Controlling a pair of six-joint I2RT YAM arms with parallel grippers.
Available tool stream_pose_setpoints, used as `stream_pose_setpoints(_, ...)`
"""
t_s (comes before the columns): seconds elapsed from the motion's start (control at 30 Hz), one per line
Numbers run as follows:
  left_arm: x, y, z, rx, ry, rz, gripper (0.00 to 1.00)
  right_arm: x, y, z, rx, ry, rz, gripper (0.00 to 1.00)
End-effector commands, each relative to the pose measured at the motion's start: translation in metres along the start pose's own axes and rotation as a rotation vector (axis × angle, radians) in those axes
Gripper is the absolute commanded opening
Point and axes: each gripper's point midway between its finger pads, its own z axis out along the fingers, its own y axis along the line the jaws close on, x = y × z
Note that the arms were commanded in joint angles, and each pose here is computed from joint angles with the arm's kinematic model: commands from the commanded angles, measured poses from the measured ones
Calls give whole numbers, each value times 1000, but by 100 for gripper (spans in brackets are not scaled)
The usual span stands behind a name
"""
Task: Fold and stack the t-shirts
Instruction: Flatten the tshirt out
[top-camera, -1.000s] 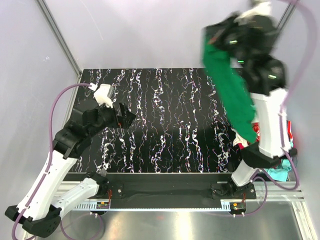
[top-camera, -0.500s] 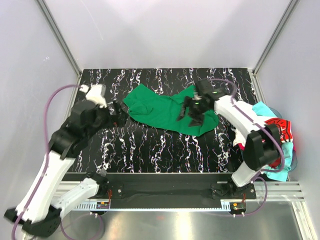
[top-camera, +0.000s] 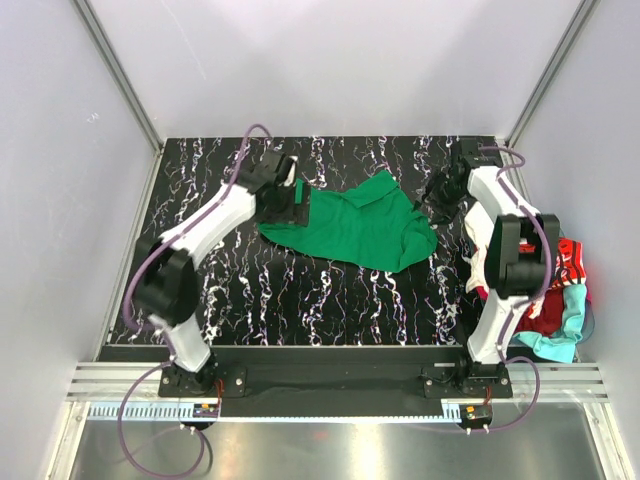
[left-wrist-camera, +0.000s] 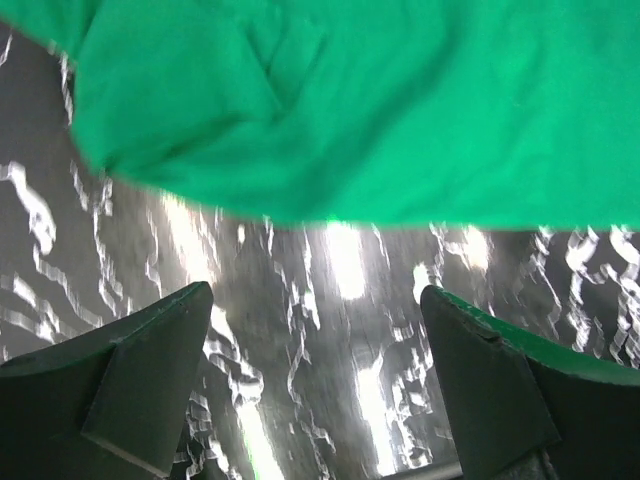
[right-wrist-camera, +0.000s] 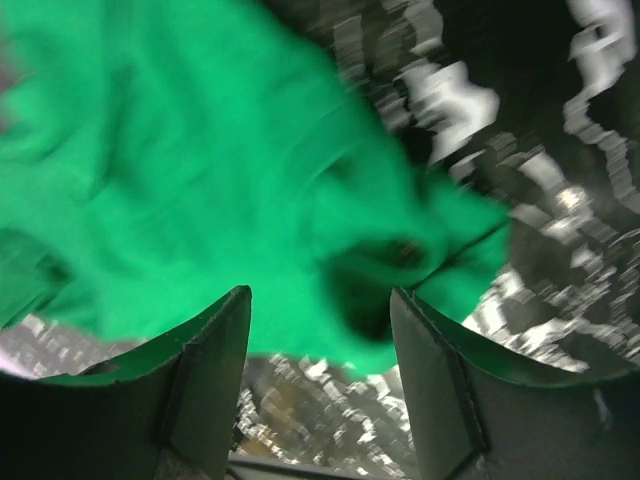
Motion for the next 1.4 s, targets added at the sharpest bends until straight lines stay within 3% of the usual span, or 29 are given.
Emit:
stream_pose_setpoints(0.0, -52, -8, 13, 21, -87, 34, 91, -24, -29, 16, 73, -8, -1, 66)
stream_pose_setpoints(0.07, -49, -5, 40, 5, -40, 19, 89, -32, -27, 21, 64, -10, 1, 66)
stream_pose_setpoints(0.4, -67, -12, 99, 21, -102, -45, 74, -77, 61, 42, -279, -109, 132, 65)
stream_pose_setpoints(0.63, -76, -14, 123, 31, -141, -38, 73, -89, 115, 62, -390, -97, 106, 63)
stream_pose_setpoints(0.83, -74, -10, 142, 2, -122, -43, 67, -98, 128, 84, -438, -120, 150, 52)
stream_pose_setpoints(1.07, -60, -5, 153, -12, -92, -60, 65, -106, 119, 112, -391, -152, 120, 52)
stream_pose_setpoints(1.37, -55, -2, 155, -19, -84, -49, 54, -118, 118, 108, -363, -201, 59, 55)
